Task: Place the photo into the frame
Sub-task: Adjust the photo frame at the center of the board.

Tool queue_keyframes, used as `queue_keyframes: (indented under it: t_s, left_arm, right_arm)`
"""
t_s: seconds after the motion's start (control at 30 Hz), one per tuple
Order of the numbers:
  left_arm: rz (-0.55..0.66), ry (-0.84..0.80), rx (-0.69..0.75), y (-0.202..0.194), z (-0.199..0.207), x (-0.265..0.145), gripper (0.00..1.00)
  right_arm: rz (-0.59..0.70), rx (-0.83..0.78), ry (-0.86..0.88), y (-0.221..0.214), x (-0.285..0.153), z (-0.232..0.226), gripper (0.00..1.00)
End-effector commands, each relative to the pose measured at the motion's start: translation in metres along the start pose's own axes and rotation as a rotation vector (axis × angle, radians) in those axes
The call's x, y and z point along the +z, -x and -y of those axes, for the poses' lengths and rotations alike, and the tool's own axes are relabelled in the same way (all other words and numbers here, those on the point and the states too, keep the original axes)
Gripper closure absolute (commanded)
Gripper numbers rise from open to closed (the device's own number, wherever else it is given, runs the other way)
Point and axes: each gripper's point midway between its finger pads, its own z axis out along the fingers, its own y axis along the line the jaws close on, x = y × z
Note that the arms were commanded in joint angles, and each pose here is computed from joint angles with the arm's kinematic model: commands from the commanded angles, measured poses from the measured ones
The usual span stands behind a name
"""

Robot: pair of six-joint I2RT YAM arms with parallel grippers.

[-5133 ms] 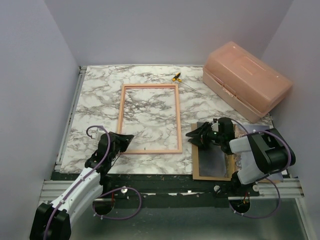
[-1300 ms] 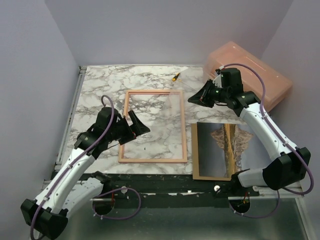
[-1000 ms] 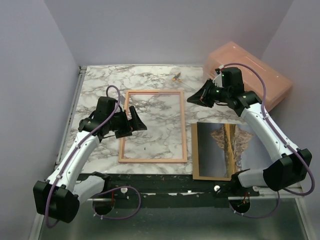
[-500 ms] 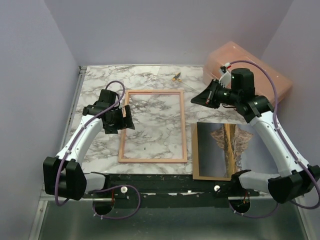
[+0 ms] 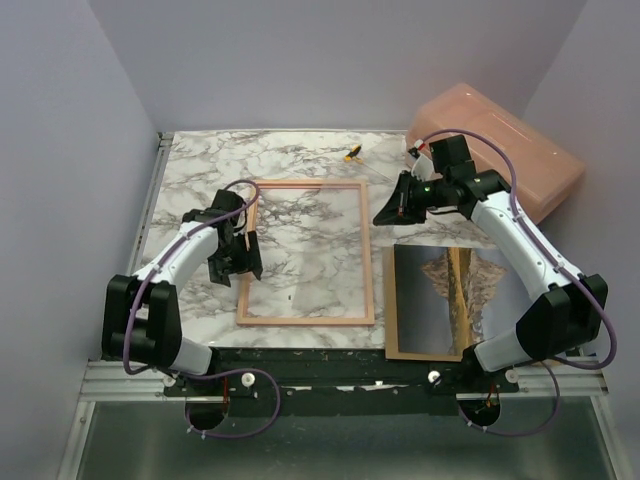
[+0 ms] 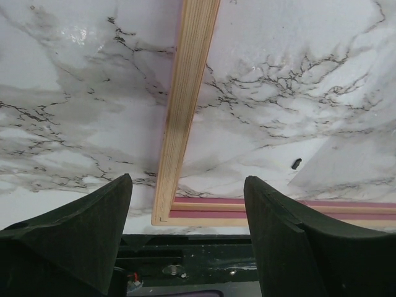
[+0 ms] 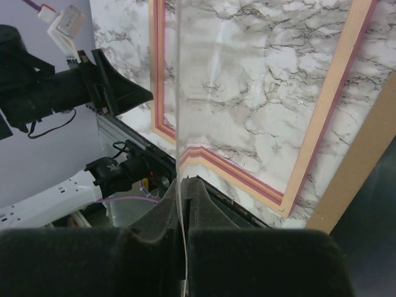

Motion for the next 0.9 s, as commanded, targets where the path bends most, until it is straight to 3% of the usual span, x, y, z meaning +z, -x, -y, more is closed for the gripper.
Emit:
queue_keyframes:
  t_s: [0.0, 0.33, 0.87]
  left_arm:
    - [-0.038, 0.064, -0.027, -0.001, -0.009, 0.013, 0.27]
    - [-0.133, 0.066, -0.029, -0.002, -0.005, 0.043, 0.32]
    - [-0.187, 0.037, 0.076, -0.032, 0.006, 0.047, 0.78]
  right_arm:
    - [0.003, -0.053, 0.102, 0.006, -0.007, -0.024, 1.00]
    - [-0.012, -0.070, 0.197, 0.015, -0.008, -0.046, 1.00]
    - [-0.023, -0.077, 0.230, 0.022, -0.006, -0.053, 1.00]
